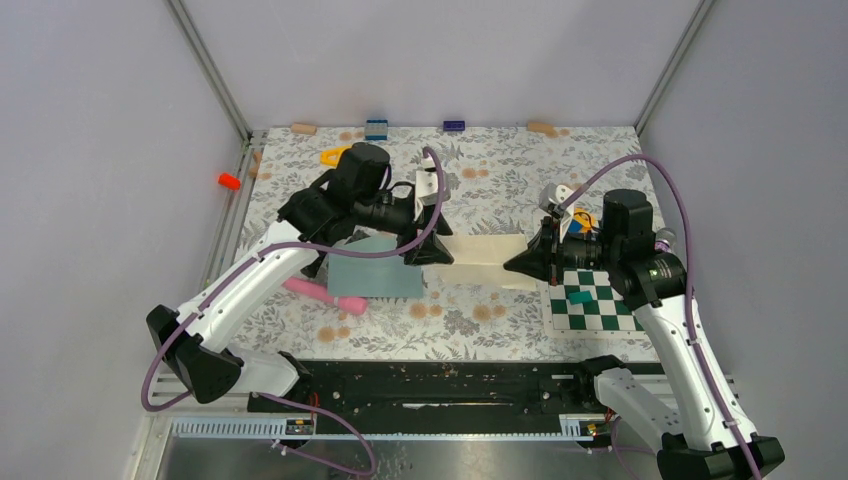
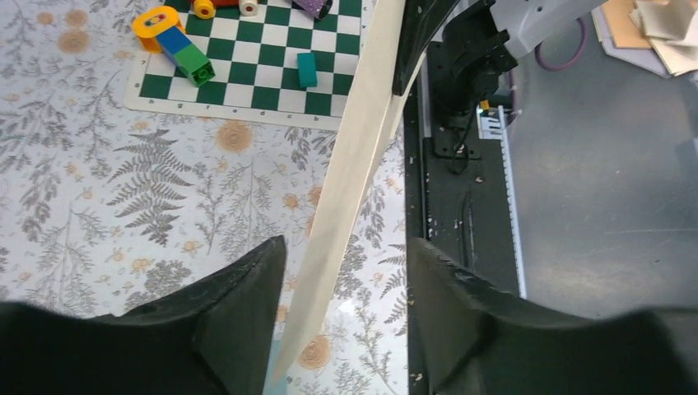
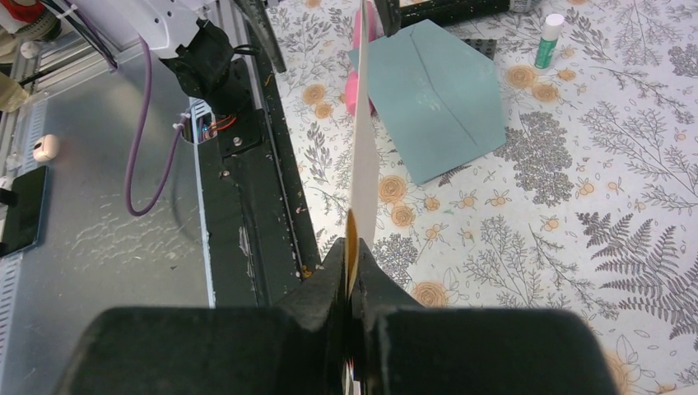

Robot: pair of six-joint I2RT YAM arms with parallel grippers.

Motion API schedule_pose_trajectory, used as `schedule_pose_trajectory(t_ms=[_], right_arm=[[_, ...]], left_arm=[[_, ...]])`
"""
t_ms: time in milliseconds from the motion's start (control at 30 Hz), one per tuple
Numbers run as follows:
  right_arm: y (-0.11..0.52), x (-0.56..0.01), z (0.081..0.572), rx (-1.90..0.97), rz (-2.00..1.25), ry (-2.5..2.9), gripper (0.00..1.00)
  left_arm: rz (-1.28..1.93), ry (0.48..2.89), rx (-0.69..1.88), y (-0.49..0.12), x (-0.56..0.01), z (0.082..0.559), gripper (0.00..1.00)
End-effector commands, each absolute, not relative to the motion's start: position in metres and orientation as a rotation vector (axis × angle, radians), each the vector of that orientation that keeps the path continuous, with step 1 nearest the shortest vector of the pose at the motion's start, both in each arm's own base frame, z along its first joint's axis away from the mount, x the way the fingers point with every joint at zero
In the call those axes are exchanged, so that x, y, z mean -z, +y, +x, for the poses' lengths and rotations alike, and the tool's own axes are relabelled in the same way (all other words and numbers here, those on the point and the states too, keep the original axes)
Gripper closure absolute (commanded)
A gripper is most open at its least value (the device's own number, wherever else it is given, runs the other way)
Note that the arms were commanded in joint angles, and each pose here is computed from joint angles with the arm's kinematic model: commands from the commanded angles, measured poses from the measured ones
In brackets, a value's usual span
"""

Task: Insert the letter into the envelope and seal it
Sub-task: Fold the letter.

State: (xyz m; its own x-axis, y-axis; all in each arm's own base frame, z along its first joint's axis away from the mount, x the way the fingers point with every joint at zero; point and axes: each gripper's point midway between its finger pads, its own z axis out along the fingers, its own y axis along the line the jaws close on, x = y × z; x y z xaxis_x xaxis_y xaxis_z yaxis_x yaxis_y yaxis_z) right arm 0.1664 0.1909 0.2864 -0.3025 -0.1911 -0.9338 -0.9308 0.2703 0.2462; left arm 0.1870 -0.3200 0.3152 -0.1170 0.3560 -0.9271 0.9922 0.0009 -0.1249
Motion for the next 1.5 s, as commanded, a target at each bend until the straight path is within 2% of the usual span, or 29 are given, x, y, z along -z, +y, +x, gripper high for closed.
schedule_pose_trajectory(t_ms=[0,67,133,267,367,467,633,733,1167,1467], right_arm=[[0.189,-0.289,0.173,-1.041,-1.034,1.684,1.0],[0.189,-0.286,0.175,-1.043,-1.03,1.697,1.0],[0.189,-0.285,0.177,-1.042,-1.028,1.706,1.0],[0.189,-0.283,0.176,-1.039,-1.039,1.709,1.0],[0.189,-0.282,0.176,-1.039,-1.04,1.712,1.0],[0.189,-0.281,0.176,-1.041,-1.043,1.716,1.0],[0.188,-0.281,0.174,-1.036,-1.049,1.712,1.0],[0.188,-0.283,0.172,-1.036,-1.053,1.701,1.0],[0.182,-0.289,0.173,-0.982,-1.037,1.68,1.0],[0.178,-0.293,0.176,-0.953,-1.014,1.679,1.0]], left_arm=[[1.401,1.479,1.13,-0.327,-0.345,0.191,0.33],[1.398,1.491,1.152,-0.333,-0.349,0.192,0.27],[1.41,1.5,1.168,-0.341,-0.35,0.192,0.26],[1.43,1.539,1.174,-0.361,-0.344,0.194,0.27],[1.445,1.559,1.198,-0.373,-0.34,0.194,0.31],[1.47,1.571,1.212,-0.381,-0.335,0.192,0.46],[1.493,1.572,1.212,-0.383,-0.331,0.188,0.8],[1.503,1.569,1.173,-0.376,-0.326,0.187,0.91],[1.585,1.513,1.092,-0.341,-0.314,0.173,0.91],[1.579,1.53,1.042,-0.315,-0.306,0.182,0.95]])
